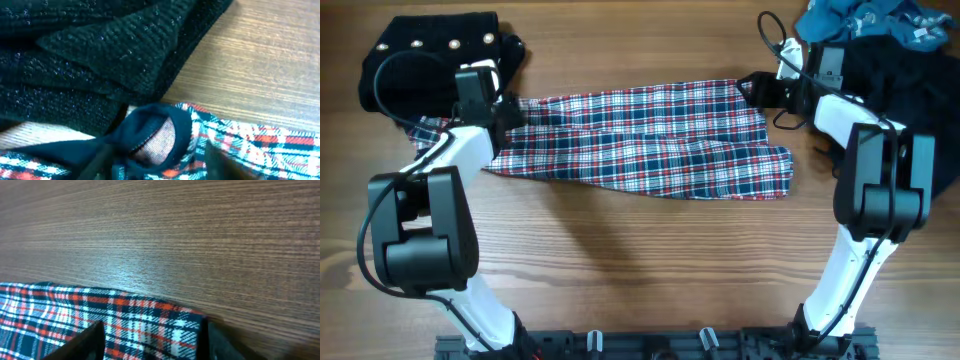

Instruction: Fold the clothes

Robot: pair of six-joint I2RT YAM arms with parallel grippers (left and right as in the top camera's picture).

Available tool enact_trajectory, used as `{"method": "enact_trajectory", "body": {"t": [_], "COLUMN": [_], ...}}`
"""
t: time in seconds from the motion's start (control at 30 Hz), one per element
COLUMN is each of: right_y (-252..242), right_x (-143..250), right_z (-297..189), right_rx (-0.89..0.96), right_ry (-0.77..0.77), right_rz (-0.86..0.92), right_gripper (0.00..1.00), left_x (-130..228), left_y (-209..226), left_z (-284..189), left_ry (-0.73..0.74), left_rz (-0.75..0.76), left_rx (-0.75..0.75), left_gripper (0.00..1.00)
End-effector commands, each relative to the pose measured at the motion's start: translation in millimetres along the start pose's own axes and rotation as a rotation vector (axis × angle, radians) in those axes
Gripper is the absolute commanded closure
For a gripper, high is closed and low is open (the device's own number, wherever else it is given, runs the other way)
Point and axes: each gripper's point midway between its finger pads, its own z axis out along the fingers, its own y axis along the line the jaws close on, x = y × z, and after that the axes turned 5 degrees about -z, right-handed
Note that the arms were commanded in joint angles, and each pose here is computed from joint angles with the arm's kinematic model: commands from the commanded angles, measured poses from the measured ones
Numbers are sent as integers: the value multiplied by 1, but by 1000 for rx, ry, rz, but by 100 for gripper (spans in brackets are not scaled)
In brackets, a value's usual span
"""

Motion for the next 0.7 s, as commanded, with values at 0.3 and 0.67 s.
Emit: {"method": "enact_trajectory", "body": {"t": [0.3, 0.67], "right_y": [25, 28], "right_x": [23, -11], "right_z": [24, -22], "right_rx": [-2, -11], "right_ry": [84, 27], "right_rz": [44, -5], "right_gripper": [96, 96], "left_x": [19, -2], "left_y": [4, 0], "left_z": [10, -7], "left_ry": [70, 14], "left_rz": [-39, -51], "left_rx": [-31, -14], "left_gripper": [93, 96]}}
